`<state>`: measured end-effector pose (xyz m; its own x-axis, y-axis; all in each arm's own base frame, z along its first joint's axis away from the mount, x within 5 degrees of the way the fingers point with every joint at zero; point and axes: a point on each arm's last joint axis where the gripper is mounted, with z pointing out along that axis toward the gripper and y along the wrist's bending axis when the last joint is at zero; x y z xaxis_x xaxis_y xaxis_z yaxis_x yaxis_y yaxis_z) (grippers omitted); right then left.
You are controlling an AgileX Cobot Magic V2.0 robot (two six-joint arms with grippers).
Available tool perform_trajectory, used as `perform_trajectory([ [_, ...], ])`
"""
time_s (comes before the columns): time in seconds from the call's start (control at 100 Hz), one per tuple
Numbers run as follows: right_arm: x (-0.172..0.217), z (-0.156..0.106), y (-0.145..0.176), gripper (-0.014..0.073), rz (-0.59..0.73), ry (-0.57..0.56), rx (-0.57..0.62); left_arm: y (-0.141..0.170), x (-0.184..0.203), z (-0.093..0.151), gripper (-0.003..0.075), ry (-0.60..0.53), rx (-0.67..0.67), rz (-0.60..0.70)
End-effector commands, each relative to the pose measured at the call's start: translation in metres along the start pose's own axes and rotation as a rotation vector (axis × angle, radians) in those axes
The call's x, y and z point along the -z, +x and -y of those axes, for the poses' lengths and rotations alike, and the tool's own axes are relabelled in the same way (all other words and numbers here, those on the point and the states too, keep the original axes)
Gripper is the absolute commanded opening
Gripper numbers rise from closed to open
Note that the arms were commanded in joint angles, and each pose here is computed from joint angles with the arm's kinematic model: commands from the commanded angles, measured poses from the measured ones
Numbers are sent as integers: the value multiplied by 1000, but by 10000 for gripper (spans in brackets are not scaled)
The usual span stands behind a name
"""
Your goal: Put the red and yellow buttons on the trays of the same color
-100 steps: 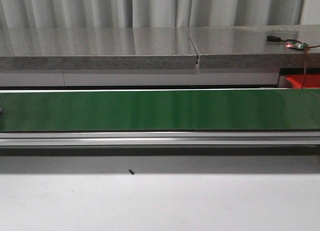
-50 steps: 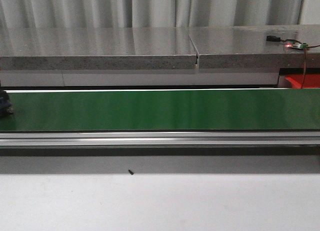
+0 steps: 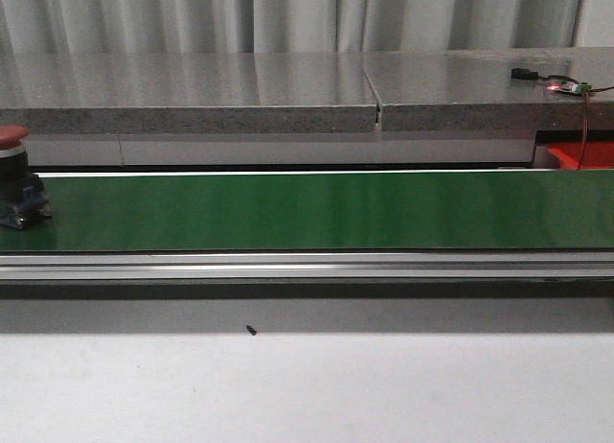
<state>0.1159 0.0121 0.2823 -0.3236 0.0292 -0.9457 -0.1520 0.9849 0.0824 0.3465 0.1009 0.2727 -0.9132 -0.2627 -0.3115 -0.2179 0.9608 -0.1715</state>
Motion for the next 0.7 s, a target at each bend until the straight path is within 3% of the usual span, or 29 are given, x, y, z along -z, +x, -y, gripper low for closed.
perform_trajectory([
  [0.0, 3, 1, -12, -59, 62, 20, -14, -4, 22, 9, 514, 22, -9, 74],
  [0.06, 3, 1, -12, -59, 62, 20, -14, -4, 22, 9, 543, 29, -5, 79],
  [0.2, 3, 1, -12, -59, 61, 20, -14, -5, 40, 18, 529, 80, -31, 167],
  [0.34, 3, 1, -12, -59, 59, 17, -13, 0, 71, 32, 462, 128, -89, 269],
  [0.44, 3, 1, -12, -59, 59, 17, -13, 8, 91, 47, 353, 140, -154, 318],
  [0.63, 3, 1, -12, -59, 59, 17, -13, 24, 117, 85, -19, 183, -287, 379],
  [0.69, 3, 1, -12, -59, 59, 17, -13, 31, 123, 96, -19, 203, -324, 390],
])
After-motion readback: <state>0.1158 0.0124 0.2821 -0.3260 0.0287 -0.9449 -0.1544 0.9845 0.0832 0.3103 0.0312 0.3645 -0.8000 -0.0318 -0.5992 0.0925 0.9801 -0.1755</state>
